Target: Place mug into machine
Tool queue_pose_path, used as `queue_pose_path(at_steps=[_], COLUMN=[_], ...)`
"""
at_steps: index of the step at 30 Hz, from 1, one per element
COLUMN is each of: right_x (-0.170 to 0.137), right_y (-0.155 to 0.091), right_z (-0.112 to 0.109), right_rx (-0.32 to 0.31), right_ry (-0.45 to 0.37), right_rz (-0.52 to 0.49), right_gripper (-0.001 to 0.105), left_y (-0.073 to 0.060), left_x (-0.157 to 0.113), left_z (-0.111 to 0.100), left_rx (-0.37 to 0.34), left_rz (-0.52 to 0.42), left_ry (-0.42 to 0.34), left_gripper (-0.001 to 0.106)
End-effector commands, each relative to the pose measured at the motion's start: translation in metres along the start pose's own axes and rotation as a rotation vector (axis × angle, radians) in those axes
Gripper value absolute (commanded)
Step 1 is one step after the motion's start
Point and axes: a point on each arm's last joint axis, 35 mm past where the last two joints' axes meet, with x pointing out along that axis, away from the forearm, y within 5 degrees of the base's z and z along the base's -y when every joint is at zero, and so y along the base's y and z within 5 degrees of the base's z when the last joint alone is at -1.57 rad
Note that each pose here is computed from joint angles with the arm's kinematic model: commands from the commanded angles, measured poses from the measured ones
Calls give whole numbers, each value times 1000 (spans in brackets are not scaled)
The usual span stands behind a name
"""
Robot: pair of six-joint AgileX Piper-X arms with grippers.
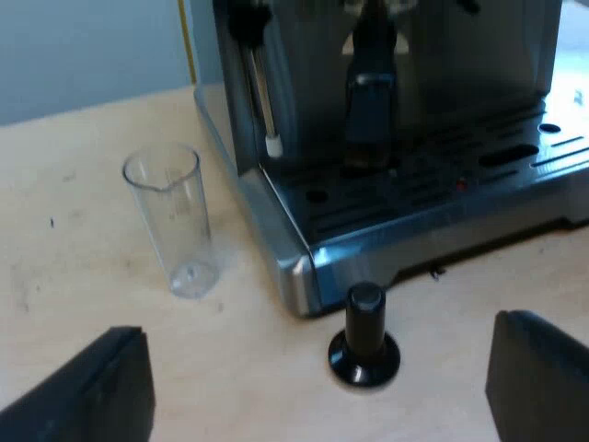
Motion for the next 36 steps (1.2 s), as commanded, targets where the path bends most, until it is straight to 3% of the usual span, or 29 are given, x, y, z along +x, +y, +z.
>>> queue_pose_path(at_steps=[1, 5, 11, 16, 24, 28, 32, 36], right_x=[0, 11, 27, 38, 54, 64, 75, 84], right_y=[-1, -2, -4, -7, -10, -12, -14, -15], right_z=[6, 11, 18, 23, 26, 28, 29, 28], right_rx=[-6, -20, -47, -91, -84, -85, -154, -159], right_ry=[-33, -29, -24, -27, 1, 13, 21, 47], right_rz=[2, 57, 115, 137, 145, 148, 153, 162], right_gripper=[56, 56, 56, 56, 56, 56, 56, 56], left_y=[-2, -6, -8, -13, -27, -37, -50, -63], left_x=[0, 0, 12, 29, 59, 80, 99, 116], left_z=[7, 13, 30, 38, 50, 51, 48, 45], left_rx=[12, 27, 19, 39, 62, 74, 86, 98], left_rz=[-39, -148, -233, -327, -456, -503, -548, -574], left_ry=[-37, -88, -147, -133, -87, -67, -43, -35], left_gripper=[81, 81, 81, 81, 81, 81, 81, 81])
